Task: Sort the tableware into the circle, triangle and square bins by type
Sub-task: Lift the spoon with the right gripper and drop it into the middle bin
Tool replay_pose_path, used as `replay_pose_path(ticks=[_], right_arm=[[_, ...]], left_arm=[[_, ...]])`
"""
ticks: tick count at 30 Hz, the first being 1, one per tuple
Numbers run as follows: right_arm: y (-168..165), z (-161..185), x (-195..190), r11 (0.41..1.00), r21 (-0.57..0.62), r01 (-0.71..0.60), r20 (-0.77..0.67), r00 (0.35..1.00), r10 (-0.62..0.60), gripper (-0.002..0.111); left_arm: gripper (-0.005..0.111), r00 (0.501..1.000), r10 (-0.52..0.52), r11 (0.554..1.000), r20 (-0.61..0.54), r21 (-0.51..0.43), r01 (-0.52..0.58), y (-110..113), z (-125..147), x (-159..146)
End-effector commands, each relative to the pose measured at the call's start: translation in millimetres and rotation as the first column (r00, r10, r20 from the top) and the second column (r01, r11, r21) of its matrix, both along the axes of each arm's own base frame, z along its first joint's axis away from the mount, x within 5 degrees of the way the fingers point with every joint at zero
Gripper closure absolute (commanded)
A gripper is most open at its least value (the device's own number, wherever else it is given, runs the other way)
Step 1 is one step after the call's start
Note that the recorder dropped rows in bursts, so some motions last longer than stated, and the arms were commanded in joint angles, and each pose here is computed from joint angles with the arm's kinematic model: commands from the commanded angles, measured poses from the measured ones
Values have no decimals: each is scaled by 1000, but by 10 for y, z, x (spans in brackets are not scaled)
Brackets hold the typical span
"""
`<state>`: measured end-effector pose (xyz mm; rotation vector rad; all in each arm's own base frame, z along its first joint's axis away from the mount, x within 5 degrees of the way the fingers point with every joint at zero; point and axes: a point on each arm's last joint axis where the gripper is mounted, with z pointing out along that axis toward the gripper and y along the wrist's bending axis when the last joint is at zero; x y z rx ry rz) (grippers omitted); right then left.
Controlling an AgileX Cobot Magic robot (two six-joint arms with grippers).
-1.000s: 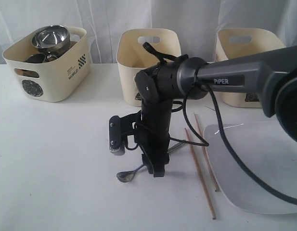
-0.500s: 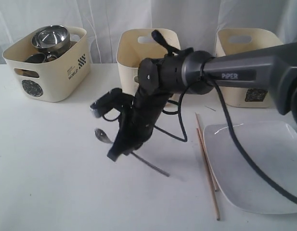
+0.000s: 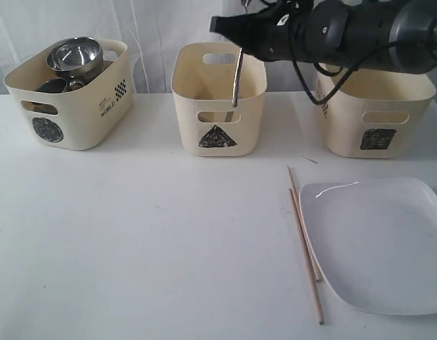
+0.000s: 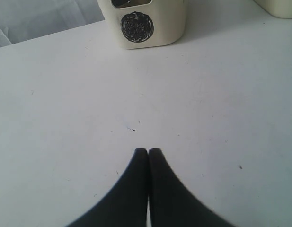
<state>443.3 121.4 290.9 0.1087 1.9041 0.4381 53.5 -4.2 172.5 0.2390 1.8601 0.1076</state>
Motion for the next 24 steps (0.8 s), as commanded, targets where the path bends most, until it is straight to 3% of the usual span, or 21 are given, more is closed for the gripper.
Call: replay_pose_path(ticks=[1, 5, 12, 15, 20, 24], right_arm=[[-112, 138, 184, 996, 68, 59, 81, 995, -64, 108], [-81, 118, 410, 995, 76, 59, 104, 992, -66, 108], [32, -278, 790, 999, 35, 15, 0, 1000, -15, 108], [56, -384, 849, 1000, -22, -13, -16, 1000, 13, 97], [65, -357, 821, 997, -68, -47, -36, 998, 45, 66], [69, -185, 706, 984, -140, -113, -79, 992, 103, 66]], left_arm=[[107, 1000, 4, 1000, 5, -9, -4, 0, -7, 0], [107, 1000, 4, 1000, 5, -9, -4, 0, -7, 0], [107, 1000, 4, 1000, 5, -9, -4, 0, -7, 0], [107, 1000, 4, 1000, 5, -9, -4, 0, -7, 0], [107, 1000, 4, 1000, 5, -9, -4, 0, -7, 0], [107, 1000, 4, 1000, 5, -9, -4, 0, -7, 0]])
